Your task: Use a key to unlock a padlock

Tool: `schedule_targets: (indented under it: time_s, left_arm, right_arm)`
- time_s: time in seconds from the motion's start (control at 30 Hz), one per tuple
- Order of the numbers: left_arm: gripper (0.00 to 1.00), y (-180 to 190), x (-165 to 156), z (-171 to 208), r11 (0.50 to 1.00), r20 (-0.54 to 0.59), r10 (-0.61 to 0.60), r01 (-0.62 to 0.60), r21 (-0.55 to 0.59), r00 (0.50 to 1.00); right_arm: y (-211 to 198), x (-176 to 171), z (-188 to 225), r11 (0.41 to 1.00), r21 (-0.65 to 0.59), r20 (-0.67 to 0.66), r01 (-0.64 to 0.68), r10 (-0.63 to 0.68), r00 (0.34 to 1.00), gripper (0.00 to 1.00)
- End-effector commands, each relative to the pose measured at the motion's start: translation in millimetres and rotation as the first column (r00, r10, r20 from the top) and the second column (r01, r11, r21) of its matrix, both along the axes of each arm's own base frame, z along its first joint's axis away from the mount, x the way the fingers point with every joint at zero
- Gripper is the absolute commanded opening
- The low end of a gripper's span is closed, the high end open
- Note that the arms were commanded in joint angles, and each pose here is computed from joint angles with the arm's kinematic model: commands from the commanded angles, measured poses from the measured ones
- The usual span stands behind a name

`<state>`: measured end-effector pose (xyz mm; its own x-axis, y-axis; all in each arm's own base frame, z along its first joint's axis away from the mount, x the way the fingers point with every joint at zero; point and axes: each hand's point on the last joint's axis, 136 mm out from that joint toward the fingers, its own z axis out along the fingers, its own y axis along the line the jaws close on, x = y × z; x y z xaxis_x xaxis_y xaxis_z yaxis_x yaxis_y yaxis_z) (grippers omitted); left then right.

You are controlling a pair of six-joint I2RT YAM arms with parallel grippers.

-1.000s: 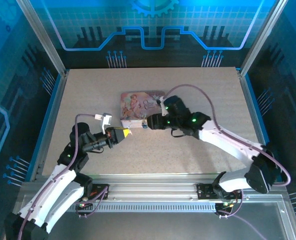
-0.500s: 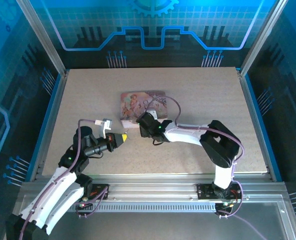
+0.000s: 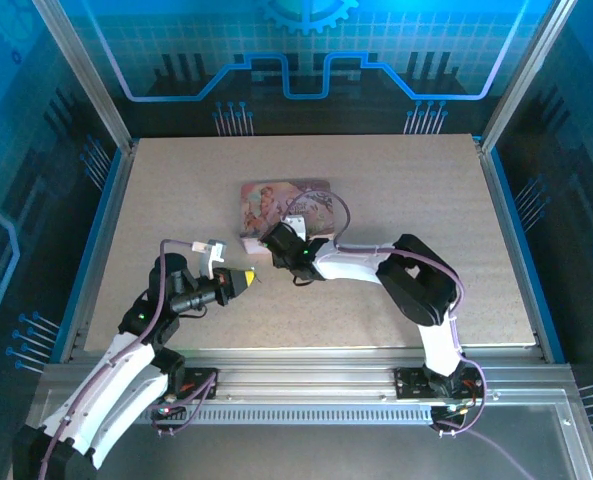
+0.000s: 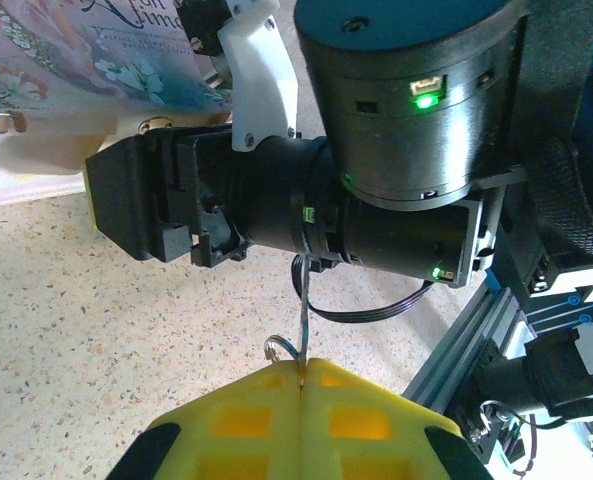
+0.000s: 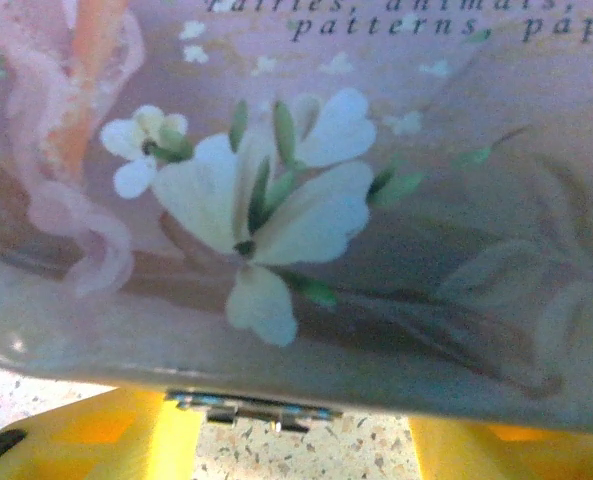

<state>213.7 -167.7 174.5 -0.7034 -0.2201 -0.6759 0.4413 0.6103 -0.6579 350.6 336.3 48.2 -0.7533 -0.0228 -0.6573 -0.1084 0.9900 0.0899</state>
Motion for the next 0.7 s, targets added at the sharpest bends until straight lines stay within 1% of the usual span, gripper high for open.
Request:
schedule_targets:
  time_s: [0.0,0.17,0.33,0.43,0.5,0.6,0.67]
  left_arm:
    - [0.0,1.4,0.5,-2.6,1.0,0.014,-0.003,0.003,0.017,1.0]
    - [0.0,1.4,-0.1,-3.6,1.0,0.01,-0.006,0.006,0.018,1.0]
    - [0.0,1.5,-0.9,-4.5,1.0,0.007,-0.008,0.008,0.019,1.0]
    - [0.0,1.6,-1.4,-4.2,1.0,0.005,-0.011,0.01,0.02,1.0]
    - [0.0,1.8,-1.8,-3.8,1.0,0.008,-0.011,0.01,0.021,1.0]
    - [0.0,2.1,-2.1,-5.4,1.0,0.008,-0.01,0.009,0.022,1.0]
    - [0.0,1.8,-1.9,-5.9,1.0,0.01,-0.01,0.01,0.02,1.0]
  right_arm:
    - [5.7,7.6,5.1,0.998,0.016,0.039,0.058,-0.058,0.998,0.56]
    - [2.0,11.0,5.1,0.995,0.015,0.072,0.097,-0.098,0.993,0.55]
    - [7.4,16.0,1.9,0.995,0.011,0.091,0.097,-0.097,0.991,0.49]
    - [8.5,17.9,1.1,0.995,0.008,0.098,0.096,-0.097,0.99,0.4]
    - [8.5,18.2,3.7,0.996,0.012,0.104,0.093,-0.094,0.99,0.29]
    - [6.8,16.0,8.9,0.997,0.007,0.104,0.081,-0.081,0.991,0.16]
    - [4.6,13.7,14.7,0.997,0.005,0.099,0.071,-0.071,0.993,0.11]
